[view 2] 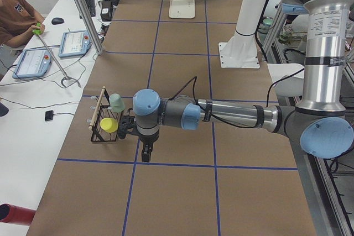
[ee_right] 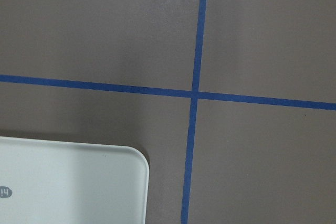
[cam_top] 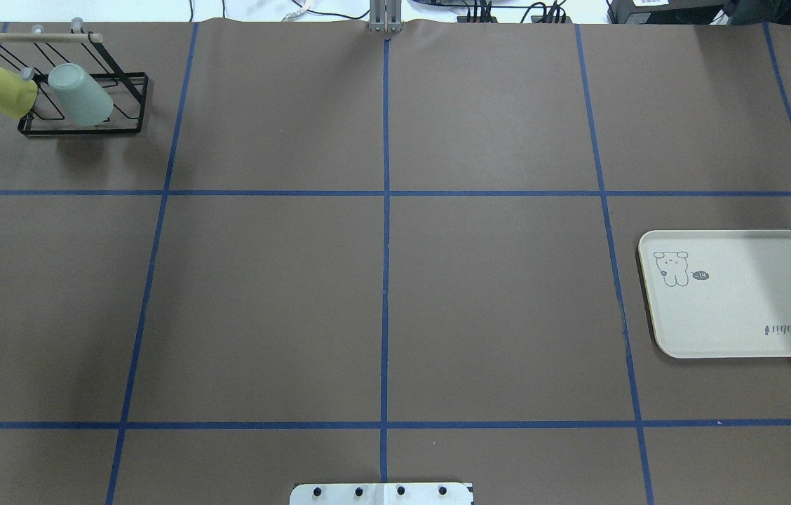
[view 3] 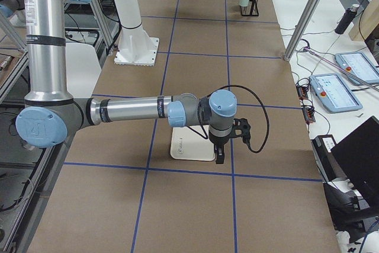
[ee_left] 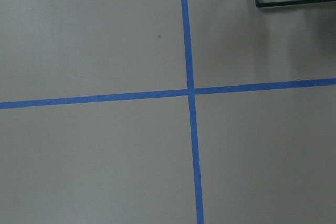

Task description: Left arm grabs green cup and hands to right arm on tray

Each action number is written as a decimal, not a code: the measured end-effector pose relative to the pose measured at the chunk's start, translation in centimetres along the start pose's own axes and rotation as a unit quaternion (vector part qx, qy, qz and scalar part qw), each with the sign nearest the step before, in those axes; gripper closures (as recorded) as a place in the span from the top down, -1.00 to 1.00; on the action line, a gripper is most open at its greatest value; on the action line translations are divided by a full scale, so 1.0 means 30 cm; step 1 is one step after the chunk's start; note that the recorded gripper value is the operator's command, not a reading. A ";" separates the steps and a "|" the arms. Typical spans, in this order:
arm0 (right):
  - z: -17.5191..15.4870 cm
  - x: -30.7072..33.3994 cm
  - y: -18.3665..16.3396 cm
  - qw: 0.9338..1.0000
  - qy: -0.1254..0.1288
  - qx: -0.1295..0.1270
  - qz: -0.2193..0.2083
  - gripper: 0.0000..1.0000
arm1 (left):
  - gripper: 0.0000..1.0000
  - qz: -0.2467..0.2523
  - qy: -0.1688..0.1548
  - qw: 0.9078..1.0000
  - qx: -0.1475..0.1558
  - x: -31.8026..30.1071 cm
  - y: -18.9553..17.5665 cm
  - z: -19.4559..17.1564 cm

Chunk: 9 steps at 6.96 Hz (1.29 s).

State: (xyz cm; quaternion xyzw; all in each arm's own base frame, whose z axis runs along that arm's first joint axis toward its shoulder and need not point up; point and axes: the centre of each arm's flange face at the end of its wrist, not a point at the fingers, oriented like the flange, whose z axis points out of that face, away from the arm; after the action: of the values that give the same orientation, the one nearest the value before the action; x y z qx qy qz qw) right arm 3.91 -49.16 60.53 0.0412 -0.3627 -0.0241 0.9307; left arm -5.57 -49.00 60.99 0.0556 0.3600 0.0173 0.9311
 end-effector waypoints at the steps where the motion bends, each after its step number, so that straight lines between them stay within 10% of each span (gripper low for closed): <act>1: -0.004 0.003 0.006 1.000 0.000 0.001 0.000 0.99 | 1.00 0.000 0.000 1.000 0.000 0.001 -0.001 -0.001; 9: -0.032 -0.012 0.014 1.000 -0.002 0.009 -0.003 0.99 | 1.00 -0.026 0.010 1.000 0.012 0.462 -0.294 -0.351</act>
State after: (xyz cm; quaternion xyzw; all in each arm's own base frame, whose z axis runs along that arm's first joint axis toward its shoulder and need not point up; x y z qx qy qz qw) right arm 4.29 -48.65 59.62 0.0502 -0.3649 -0.0236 0.9294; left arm -2.45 -55.81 42.97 0.0568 0.3711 -0.0110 0.9268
